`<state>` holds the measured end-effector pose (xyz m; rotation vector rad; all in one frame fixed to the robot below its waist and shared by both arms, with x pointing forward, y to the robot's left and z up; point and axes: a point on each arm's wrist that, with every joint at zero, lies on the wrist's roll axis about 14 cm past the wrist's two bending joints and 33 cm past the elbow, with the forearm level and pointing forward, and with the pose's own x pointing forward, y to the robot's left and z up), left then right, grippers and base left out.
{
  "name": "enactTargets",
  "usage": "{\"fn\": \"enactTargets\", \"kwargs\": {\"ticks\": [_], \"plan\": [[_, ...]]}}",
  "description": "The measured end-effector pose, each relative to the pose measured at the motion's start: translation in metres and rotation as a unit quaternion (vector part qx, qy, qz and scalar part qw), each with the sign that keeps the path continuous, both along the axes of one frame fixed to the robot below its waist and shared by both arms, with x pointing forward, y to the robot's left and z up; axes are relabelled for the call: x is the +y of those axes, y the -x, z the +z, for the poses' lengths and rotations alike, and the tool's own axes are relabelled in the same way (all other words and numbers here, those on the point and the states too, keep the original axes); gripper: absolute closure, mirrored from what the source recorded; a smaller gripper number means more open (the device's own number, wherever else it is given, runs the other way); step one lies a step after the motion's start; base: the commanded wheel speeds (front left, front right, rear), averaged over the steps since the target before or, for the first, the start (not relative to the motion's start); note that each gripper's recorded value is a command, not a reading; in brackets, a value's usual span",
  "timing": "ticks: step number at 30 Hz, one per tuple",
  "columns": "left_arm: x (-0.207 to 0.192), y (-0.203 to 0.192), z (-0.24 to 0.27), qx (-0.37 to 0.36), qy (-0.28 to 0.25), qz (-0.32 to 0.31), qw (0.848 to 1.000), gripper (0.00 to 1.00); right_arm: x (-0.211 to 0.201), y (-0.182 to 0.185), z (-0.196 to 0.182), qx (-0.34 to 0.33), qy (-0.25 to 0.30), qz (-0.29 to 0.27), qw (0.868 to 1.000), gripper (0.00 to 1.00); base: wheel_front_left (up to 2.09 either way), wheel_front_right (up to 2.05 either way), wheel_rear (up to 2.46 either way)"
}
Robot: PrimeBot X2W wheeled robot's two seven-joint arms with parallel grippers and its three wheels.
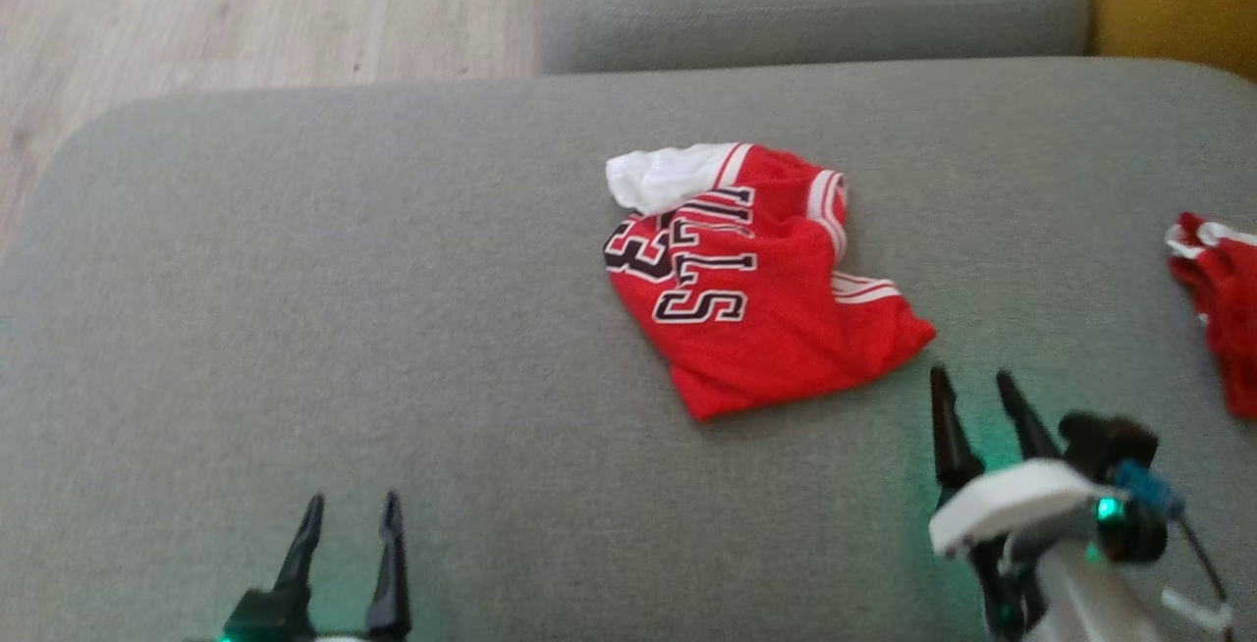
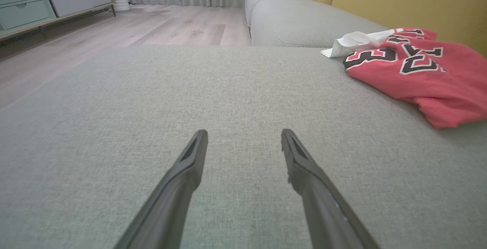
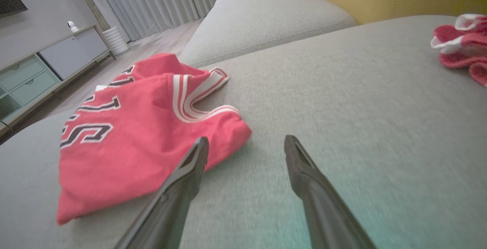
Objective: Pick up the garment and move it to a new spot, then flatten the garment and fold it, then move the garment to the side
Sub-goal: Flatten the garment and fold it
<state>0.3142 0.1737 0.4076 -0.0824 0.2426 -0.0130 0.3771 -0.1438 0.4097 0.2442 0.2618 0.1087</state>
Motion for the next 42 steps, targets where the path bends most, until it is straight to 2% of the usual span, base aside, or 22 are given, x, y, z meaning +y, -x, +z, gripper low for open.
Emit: {"fn": "enactTargets", "kwargs": {"ticks": [6, 12, 13, 14, 16, 19, 22, 25, 26, 32, 37, 42], "plan": [[-0.001, -0.011, 0.003, -0.004, 0.002, -0.001, 1.0, 0.0, 0.006, -0.045, 0.005, -0.002, -0.001, -0.001, 1.0, 0.0, 0.0, 0.0, 0.0], [0.01, -0.001, -0.011, 0.022, 0.001, 0.019, 1.0, 0.0, 0.022, -0.051, -0.028, 0.053, -0.002, 0.016, 0.998, 0.0, 0.0, 0.0, 0.0], [0.012, 0.0, -0.013, 0.026, 0.001, 0.023, 0.999, 0.0, 0.025, -0.05, -0.034, 0.064, -0.003, 0.019, 0.998, 0.32, 0.0, 0.0, 0.0], [0.014, 0.002, -0.014, 0.028, 0.001, 0.027, 0.999, 0.0, 0.027, -0.05, -0.038, 0.071, -0.005, 0.02, 0.997, 1.0, 0.0, 0.0, 0.0], [0.017, 0.003, -0.016, 0.031, 0.005, 0.035, 0.999, 0.0, 0.031, -0.054, -0.037, 0.069, -0.007, 0.024, 0.997, 1.0, 0.0, 0.0, 0.0], [0.018, 0.003, -0.013, 0.027, 0.007, 0.036, 0.999, 0.0, 0.029, -0.068, -0.014, 0.028, -0.016, 0.016, 0.999, 1.0, 0.0, 0.0, 0.0], [0.016, 0.001, -0.009, 0.018, 0.011, 0.035, 0.999, 0.0, 0.029, -0.083, 0.027, -0.038, -0.027, 0.014, 0.999, 1.0, 0.0, 0.0, 0.0], [0.012, -0.001, -0.003, 0.007, 0.015, 0.031, 0.999, 0.0, 0.026, -0.094, 0.08, -0.118, -0.038, 0.009, 0.992, 1.0, 0.0, 0.0, 0.0], [0.008, -0.001, 0.002, -0.002, 0.02, 0.026, 0.999, 0.0, 0.02, -0.101, 0.123, -0.176, -0.048, -0.001, 0.983, 1.0, 0.0, 0.0, 0.0], [0.001, 0.005, 0.014, -0.024, 0.03, 0.019, 0.999, 0.0, -0.001, -0.108, 0.244, -0.327, -0.04, -0.031, 0.944, 1.0, 0.0, 0.0, 0.0], [0.005, 0.022, 0.009, -0.018, 0.038, 0.034, 0.999, 0.0, 0.016, -0.103, 0.291, -0.379, -0.031, -0.009, 0.925, 1.0, 0.0, 0.0, 0.0], [0.009, 0.038, 0.0, -0.005, 0.045, 0.049, 0.998, 0.0, 0.079, -0.097, 0.314, -0.396, -0.057, 0.079, 0.913, 1.0, 0.0, 0.0, 0.0]]}}
